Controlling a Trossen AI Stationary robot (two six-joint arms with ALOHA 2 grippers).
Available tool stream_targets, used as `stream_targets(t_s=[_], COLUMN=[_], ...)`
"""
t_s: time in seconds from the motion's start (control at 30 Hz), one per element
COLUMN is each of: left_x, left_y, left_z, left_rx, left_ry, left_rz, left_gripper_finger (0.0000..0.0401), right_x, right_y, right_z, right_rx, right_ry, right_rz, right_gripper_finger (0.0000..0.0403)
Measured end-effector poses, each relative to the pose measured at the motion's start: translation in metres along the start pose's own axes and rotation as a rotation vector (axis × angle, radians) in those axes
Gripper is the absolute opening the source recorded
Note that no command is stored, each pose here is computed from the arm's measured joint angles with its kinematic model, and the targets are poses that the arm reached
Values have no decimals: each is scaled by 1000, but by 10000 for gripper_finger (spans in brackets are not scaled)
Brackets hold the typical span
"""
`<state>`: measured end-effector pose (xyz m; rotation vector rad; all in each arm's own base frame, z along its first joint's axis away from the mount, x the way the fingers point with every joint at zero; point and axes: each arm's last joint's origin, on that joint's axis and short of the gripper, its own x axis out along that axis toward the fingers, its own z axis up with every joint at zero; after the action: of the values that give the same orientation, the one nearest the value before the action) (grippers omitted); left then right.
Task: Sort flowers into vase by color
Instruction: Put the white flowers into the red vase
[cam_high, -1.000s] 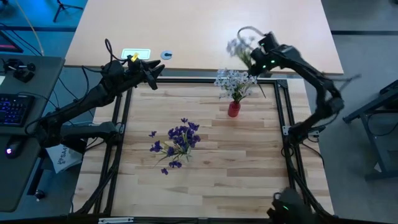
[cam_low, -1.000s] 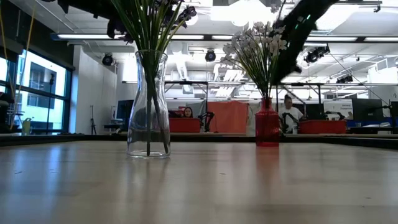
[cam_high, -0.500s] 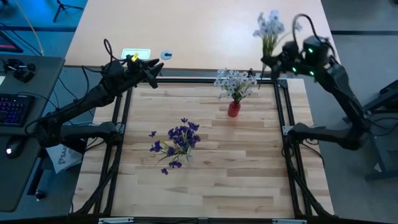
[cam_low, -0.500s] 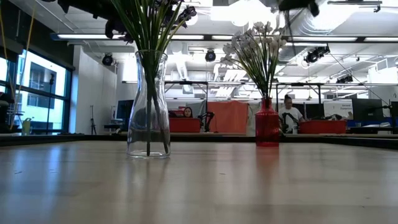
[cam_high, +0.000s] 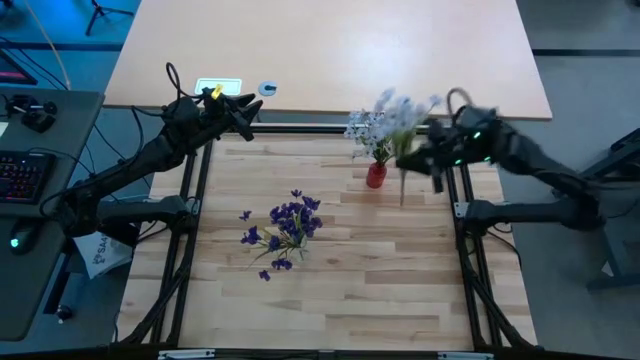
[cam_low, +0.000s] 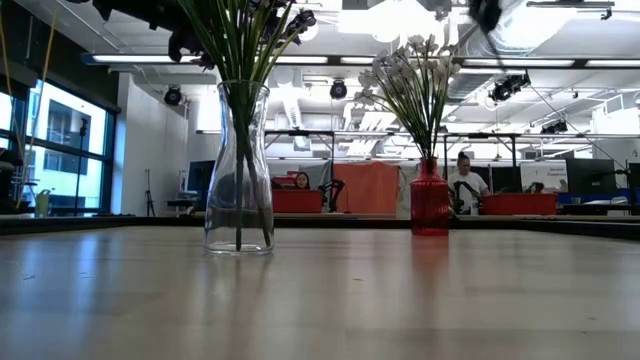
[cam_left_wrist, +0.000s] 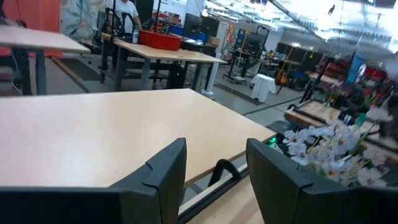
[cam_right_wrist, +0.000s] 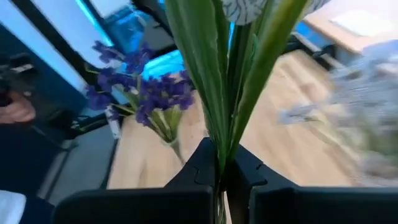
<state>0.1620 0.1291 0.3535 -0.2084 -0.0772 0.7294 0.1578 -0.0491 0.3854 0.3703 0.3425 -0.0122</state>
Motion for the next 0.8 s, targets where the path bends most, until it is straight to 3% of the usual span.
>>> stream_targets(t_s=[0.1,0.23,0.43,0.53,0.63,0.8], left_x=[0,0,0,0,0,0], left_y=[0,0,-1,-1,-1,-1], left_z=[0,0,3,3,3,3], left_rx=[-46,-67,-38,37,89,122], left_ry=[0,0,-26,-28,-28,-29], left_rz=[0,0,-7,-6,-6,-5], left_gripper_finger=[156,156,156,156,156,156], right_x=[25,55,85,92,92,84], right_y=[-3,-10,-6,0,3,-1], right_z=[-21,-44,-54,-47,-39,-28], right_rx=[-2,-16,-217,-340,-424,-426], right_ry=[-86,-182,-146,-106,-66,-62], right_rz=[73,79,55,-42,-211,-532], right_gripper_finger=[0,0,0,0,0,0])
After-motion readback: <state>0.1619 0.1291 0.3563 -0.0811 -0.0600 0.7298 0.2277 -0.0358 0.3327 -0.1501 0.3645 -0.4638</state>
